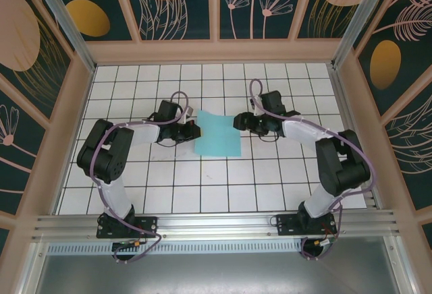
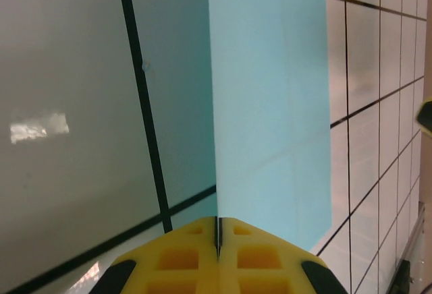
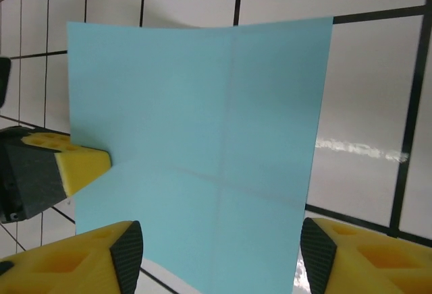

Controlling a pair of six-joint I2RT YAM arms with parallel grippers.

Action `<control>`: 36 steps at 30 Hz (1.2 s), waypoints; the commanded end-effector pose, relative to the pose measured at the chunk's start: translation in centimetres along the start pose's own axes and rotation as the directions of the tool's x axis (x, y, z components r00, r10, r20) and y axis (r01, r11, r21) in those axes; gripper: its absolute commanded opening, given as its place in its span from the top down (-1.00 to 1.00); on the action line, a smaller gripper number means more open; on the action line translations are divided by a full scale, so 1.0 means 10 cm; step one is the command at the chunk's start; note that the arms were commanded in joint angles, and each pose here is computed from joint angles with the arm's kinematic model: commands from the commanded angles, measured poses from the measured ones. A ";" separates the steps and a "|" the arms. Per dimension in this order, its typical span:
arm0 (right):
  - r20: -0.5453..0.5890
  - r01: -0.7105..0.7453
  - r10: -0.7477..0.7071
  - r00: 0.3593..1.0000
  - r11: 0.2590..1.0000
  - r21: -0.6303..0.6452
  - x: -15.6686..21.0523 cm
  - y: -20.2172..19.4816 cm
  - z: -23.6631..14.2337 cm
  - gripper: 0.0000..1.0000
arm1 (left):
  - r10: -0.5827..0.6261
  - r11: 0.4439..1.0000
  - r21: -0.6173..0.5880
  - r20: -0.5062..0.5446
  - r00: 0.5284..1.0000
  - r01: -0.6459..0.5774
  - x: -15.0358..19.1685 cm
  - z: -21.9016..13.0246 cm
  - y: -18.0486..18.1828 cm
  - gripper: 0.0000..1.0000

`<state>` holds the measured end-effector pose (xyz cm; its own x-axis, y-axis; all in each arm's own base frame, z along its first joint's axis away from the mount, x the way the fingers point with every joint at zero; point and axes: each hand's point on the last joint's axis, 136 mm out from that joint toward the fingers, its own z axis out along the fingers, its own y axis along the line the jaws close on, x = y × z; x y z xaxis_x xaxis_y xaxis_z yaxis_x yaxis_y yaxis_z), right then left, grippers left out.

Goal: Fold a paper plane with a square sheet of paper (fold left side to right side)
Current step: Place a square sheet of paper at the center of the table, then first fold in half a square sheet of paper at the center of the table.

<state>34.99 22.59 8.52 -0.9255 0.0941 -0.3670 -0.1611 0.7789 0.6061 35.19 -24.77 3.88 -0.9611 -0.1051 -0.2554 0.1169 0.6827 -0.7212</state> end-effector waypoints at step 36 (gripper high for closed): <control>-0.102 -0.072 0.073 0.992 0.997 0.015 0.05 -0.20 0.67 -0.17 | 0.069 0.966 0.252 -0.017 0.997 -0.063 -0.24 0.07 -0.86 -0.14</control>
<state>37.68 24.96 3.40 -0.9573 0.1037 -0.2700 -0.0926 0.7746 0.6257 36.59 -29.05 9.38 -0.9559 -0.0739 -0.2843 0.2027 0.5346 -0.8204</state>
